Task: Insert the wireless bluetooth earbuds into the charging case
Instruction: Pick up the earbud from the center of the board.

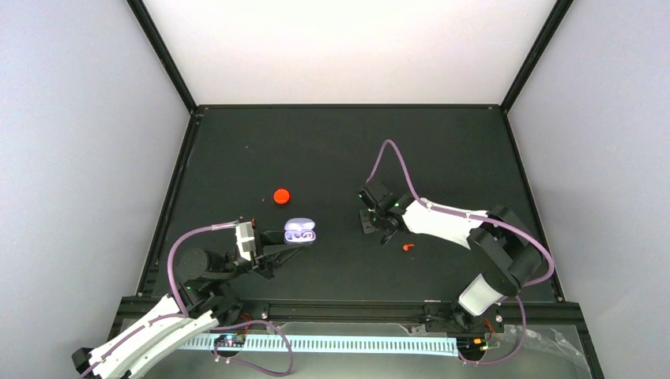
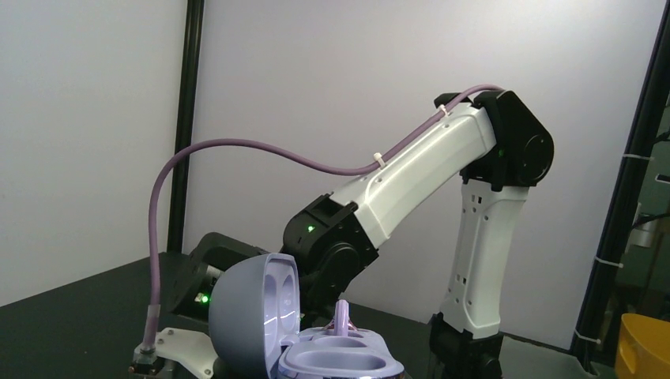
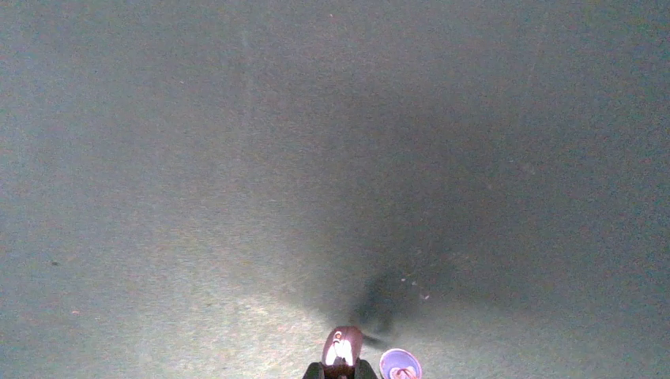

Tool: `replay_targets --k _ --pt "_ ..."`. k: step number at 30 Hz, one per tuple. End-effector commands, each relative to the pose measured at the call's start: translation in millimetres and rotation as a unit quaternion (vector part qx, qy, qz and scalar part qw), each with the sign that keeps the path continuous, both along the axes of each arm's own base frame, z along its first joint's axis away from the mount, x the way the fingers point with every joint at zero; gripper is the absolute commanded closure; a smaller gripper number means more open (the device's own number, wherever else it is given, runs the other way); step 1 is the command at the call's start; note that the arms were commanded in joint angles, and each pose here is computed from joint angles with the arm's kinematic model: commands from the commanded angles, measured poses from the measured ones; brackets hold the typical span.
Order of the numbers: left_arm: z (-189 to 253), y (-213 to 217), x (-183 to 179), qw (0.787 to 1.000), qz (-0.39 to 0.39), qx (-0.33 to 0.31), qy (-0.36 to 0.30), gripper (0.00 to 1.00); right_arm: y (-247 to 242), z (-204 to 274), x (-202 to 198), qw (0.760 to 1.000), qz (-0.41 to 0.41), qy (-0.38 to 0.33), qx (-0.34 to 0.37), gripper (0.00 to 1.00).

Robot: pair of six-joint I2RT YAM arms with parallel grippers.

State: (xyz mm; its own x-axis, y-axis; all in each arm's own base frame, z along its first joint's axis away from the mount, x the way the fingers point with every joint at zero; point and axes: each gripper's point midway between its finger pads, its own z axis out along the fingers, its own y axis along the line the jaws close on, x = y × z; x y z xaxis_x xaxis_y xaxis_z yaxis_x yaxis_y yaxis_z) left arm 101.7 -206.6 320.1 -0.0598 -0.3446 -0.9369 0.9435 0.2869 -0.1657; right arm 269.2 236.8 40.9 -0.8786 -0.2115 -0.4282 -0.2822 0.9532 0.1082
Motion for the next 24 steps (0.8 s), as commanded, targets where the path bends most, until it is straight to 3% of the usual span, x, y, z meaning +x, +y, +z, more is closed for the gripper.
replay_targets --k 1,5,12,17,24 --pt "5.2 2.4 -1.7 1.0 0.002 -0.005 -0.004 0.98 11.4 24.1 0.3 0.996 -0.056 0.017 0.068 0.99" --pt "5.0 3.0 -1.6 1.0 0.003 -0.008 -0.004 0.98 25.8 27.0 -11.0 0.981 -0.112 0.067 0.146 0.99" --pt "7.0 2.9 -2.8 1.0 -0.001 -0.011 -0.004 0.98 22.9 26.8 -11.0 0.923 -0.279 0.102 0.244 0.99" --pt "9.3 4.0 -4.2 1.0 -0.002 -0.014 -0.007 0.98 3.3 10.4 -7.9 0.905 -0.357 0.097 0.211 0.99" --pt "10.0 5.6 -3.9 1.0 0.001 -0.017 -0.006 0.98 -5.6 -8.6 -4.5 0.892 -0.403 0.098 0.179 0.99"
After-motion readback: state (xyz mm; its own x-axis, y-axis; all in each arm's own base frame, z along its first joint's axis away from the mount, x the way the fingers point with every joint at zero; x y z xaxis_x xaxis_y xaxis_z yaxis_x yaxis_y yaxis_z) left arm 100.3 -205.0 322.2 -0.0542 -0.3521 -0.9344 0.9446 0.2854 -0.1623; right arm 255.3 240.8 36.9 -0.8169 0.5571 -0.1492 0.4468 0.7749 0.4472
